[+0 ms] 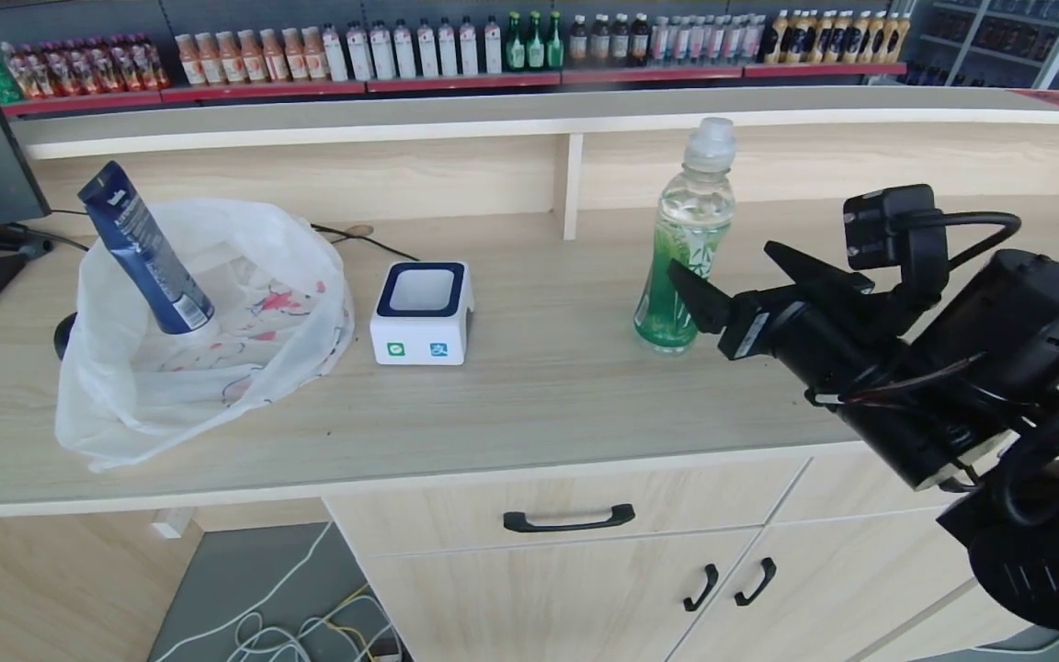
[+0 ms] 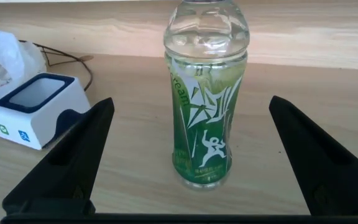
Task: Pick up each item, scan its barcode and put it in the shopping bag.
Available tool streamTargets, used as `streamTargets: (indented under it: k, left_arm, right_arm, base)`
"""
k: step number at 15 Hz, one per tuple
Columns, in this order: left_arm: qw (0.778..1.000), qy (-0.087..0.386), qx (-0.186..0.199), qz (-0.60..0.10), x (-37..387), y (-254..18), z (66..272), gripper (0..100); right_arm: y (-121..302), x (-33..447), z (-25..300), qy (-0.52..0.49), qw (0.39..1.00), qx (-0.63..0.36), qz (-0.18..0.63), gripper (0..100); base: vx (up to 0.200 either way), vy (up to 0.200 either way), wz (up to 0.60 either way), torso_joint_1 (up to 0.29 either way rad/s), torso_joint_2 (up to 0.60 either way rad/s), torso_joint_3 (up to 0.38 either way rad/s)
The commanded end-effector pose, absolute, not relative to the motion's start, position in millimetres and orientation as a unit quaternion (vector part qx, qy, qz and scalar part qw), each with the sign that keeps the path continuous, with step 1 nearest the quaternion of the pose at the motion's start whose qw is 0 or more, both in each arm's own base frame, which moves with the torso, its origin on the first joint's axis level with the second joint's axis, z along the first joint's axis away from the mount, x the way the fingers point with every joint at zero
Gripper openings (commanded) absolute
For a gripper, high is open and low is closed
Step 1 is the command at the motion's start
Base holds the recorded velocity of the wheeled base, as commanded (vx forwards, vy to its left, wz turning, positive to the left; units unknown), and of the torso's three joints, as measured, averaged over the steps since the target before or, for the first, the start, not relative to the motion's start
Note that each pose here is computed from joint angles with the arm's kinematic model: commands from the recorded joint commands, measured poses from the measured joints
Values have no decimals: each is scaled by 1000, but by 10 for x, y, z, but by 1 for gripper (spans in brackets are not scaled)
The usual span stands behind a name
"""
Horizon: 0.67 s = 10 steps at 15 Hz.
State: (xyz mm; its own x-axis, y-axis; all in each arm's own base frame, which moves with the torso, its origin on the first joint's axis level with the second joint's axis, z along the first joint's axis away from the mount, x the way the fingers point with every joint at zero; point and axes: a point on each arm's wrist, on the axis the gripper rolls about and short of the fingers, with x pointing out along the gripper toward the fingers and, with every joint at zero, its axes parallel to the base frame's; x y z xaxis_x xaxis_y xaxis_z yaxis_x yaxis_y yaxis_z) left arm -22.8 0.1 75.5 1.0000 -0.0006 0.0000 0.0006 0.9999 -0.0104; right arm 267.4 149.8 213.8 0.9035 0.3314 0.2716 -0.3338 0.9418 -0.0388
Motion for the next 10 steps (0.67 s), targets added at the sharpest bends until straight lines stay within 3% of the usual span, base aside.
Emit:
streamTargets:
  k: [1, 10]
  left_arm:
    - [1000, 0, -5, 0, -228, 1, 755, 100]
    - [1000, 1, -5, 0, -227, 1, 755, 100]
  right_arm:
    - [1543, 2849, 2326, -145, 976, 5, 163, 100]
    - [1613, 3083, 2288, -116, 980, -8, 159, 100]
  base:
    - [0, 0, 0, 0, 0, 0]
    - [0, 0, 0, 0, 0, 0]
